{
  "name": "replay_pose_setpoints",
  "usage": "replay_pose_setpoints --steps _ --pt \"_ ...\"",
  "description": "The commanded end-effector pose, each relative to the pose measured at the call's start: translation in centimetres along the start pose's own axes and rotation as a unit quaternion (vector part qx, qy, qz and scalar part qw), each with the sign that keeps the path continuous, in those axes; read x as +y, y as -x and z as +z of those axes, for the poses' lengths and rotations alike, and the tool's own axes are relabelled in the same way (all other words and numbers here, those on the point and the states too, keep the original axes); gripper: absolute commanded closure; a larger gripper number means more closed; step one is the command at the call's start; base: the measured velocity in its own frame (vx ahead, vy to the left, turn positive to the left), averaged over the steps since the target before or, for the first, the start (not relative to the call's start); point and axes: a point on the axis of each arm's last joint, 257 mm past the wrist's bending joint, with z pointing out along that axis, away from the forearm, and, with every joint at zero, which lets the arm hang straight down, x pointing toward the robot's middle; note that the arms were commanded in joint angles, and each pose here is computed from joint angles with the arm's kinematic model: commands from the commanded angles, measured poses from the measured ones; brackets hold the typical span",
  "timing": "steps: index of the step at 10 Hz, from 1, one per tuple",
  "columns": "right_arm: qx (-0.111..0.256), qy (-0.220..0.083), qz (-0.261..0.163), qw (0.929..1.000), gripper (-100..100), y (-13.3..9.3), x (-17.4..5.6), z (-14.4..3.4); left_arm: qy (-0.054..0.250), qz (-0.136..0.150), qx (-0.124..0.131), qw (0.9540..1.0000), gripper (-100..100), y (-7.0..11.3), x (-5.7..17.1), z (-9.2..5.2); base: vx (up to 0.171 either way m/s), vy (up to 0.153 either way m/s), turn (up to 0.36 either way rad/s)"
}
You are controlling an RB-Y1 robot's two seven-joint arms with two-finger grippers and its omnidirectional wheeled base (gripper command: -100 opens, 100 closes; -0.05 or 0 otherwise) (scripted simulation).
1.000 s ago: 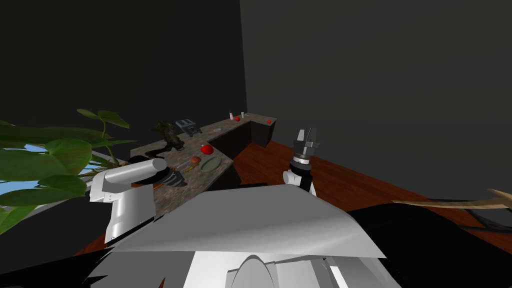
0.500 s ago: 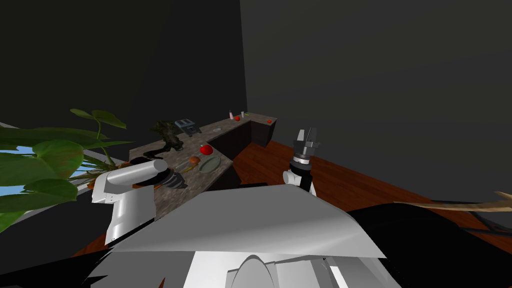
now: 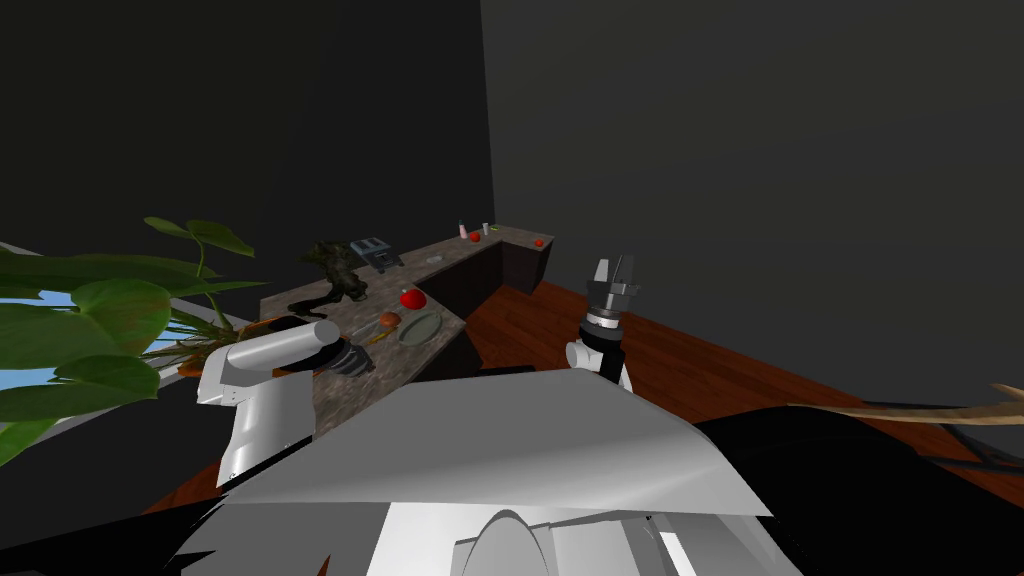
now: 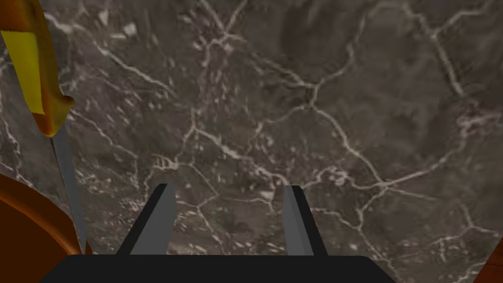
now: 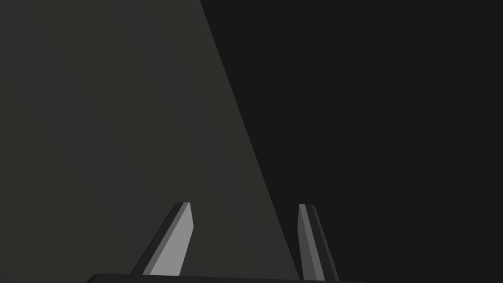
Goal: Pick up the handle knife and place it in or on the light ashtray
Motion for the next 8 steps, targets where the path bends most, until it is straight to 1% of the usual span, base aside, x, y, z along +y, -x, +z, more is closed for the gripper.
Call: replay_pose_setpoints --steps 1,4,5,6,8 --pt "0.000 0.000 0.000 1.0000 0 0.0 0.0 0.0 0.000 0.000 0.000 1.0000 100 0.0 0.0 0.0 0.000 0.000 0.000" --pt "0.000 0.000 0.000 1.0000 0 0.0 0.0 0.0 0.000 0.000 0.000 1.0000 100 0.0 0.0 0.0 0.000 0.000 0.000" --pt "0.000 0.000 0.000 1.0000 0 0.0 0.0 0.0 0.000 0.000 0.000 1.0000 0 0.0 0.0 0.0 0.000 0.000 0.000" --pt "0.000 0.000 0.000 1.0000 0 0.0 0.0 0.0 0.006 0.003 -0.010 0.9999 -100 1.4 -0.2 -0.3 -0.050 0.044 0.056" --pt "0.000 0.000 0.000 1.0000 0 0.0 0.0 0.0 0.010 0.003 -0.021 0.9997 -100 3.0 -0.8 -0.3 -0.092 0.086 0.029"
